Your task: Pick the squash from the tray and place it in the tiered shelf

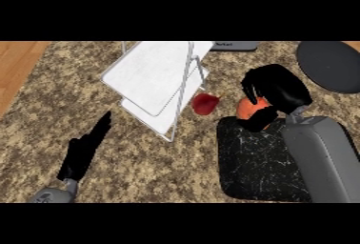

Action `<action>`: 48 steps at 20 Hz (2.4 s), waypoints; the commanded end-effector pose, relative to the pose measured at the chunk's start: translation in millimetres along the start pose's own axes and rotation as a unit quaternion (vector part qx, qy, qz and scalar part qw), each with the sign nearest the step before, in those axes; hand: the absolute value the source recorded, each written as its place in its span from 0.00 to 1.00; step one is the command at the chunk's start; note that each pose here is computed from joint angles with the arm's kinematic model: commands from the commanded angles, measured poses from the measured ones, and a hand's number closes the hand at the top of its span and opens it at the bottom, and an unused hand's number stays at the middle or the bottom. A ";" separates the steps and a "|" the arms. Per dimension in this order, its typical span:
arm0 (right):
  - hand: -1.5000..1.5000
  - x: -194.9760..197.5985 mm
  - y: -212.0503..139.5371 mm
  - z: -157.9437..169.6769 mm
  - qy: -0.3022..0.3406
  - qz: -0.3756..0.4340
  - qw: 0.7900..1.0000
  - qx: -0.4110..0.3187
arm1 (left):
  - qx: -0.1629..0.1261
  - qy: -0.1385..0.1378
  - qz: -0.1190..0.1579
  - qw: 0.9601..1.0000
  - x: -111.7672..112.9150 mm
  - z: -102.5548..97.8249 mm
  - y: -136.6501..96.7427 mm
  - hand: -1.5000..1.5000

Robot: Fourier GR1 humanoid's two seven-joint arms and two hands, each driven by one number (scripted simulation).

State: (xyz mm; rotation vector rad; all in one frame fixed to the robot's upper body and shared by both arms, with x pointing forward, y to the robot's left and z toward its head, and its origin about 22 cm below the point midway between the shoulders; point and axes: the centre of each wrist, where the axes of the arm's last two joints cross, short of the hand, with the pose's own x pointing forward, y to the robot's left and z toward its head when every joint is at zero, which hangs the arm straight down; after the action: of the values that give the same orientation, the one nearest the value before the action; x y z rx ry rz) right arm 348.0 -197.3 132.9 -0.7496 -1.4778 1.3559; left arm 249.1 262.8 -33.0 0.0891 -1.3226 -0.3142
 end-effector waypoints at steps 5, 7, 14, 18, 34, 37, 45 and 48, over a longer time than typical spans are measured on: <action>1.00 -28.5 -100.2 9.3 -0.149 -0.136 0.975 -0.091 | 0.009 0.006 0.002 1.000 6.8 8.1 7.4 0.50; 1.00 -28.9 -119.4 3.7 -0.154 -0.149 0.971 -0.110 | 0.011 0.007 0.012 1.000 1.0 4.6 -13.3 0.50; 1.00 22.1 -144.8 -44.6 -0.132 -0.141 0.974 -0.120 | 0.012 0.002 0.004 1.000 4.4 2.5 -2.6 0.50; 1.00 48.9 -145.6 -71.6 -0.113 -0.135 0.975 -0.134 | 0.012 0.006 0.004 1.000 -5.9 -0.7 8.4 0.50; 1.00 130.6 -82.1 -150.2 -0.149 -0.090 0.983 -0.066 | -0.001 -0.007 -0.007 1.000 0.7 -8.2 -7.7 0.50; 1.00 137.1 -76.3 -155.1 -0.142 -0.081 0.985 -0.054 | -0.012 -0.016 -0.005 1.000 18.1 -12.8 -7.4 0.50; 0.00 106.3 -43.0 -158.7 -0.097 -0.354 0.927 0.075 | -0.025 -0.022 -0.011 0.999 16.7 -13.4 -18.1 0.50; 0.00 110.0 -49.6 -160.1 -0.092 -0.431 0.894 0.082 | -0.032 -0.018 -0.011 0.999 13.3 -14.5 -13.7 0.50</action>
State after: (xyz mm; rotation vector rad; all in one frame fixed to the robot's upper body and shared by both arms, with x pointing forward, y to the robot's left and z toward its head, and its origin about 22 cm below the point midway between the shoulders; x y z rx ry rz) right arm 468.1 -56.9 222.7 -0.0936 -1.6333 0.9610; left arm 261.0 244.6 -27.1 0.0561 -1.3497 -0.3676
